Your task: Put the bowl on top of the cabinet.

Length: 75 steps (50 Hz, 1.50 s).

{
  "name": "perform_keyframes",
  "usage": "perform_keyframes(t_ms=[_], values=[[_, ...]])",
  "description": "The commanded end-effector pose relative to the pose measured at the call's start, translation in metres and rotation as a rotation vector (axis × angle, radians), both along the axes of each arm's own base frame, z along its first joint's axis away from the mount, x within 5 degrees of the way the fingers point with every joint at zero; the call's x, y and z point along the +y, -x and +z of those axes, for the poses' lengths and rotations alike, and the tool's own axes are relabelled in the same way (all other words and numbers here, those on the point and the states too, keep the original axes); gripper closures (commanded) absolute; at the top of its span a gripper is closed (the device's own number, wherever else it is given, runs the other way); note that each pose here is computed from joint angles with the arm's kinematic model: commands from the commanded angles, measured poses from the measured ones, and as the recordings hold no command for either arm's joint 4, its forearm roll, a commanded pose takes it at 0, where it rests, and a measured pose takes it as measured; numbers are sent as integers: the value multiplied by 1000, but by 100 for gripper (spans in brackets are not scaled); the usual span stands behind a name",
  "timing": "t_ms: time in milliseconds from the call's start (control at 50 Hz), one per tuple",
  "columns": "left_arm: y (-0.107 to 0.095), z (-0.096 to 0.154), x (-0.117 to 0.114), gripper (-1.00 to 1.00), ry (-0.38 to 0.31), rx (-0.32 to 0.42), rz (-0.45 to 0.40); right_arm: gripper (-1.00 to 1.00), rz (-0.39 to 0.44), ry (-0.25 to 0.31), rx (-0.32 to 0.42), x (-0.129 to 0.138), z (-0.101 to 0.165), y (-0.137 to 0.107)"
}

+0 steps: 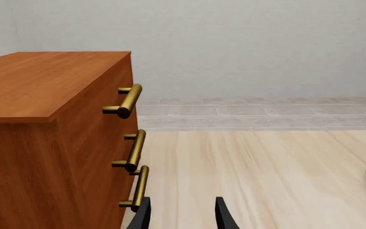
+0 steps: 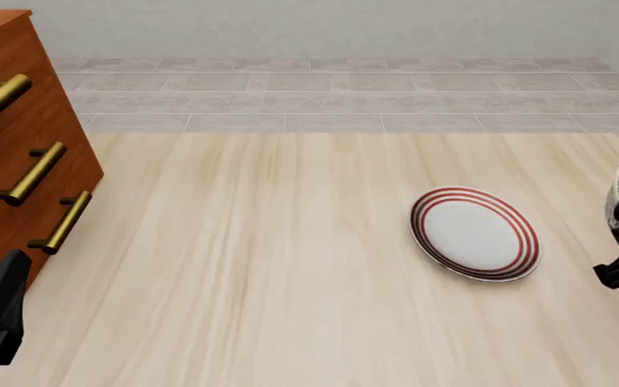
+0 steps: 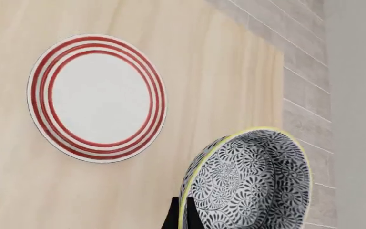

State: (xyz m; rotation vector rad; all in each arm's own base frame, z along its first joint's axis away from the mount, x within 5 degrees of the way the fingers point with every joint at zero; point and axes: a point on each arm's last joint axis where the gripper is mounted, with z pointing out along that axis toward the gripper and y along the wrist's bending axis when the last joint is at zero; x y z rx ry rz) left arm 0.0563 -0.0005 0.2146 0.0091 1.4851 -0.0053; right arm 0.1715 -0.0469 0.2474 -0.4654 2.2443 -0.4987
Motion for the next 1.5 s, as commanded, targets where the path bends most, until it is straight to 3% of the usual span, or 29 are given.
perform_keyframes(t_ms=[20, 240, 480, 580, 860, 1020, 1500], values=[[0, 0, 0, -100, 0, 0, 0, 100, 171, 51, -95, 29, 21, 17], [0, 0, 0, -100, 0, 0, 0, 100, 323, 116, -159, 47, 33, 36], [0, 0, 0, -100, 0, 0, 0, 100, 442, 181, -232, 58, 38, 37], [0, 0, 0, -100, 0, 0, 0, 100, 514, 252, -270, 62, 36, 43], [0, 2, 0, -100, -1, -1, 0, 100, 650, 338, -347, 77, 37, 38], [0, 1, 0, -100, 1, 1, 0, 100, 734, 356, -367, 90, 39, 29], [0, 1, 0, -100, 1, 0, 0, 100, 829, 376, -422, 114, 41, 5]])
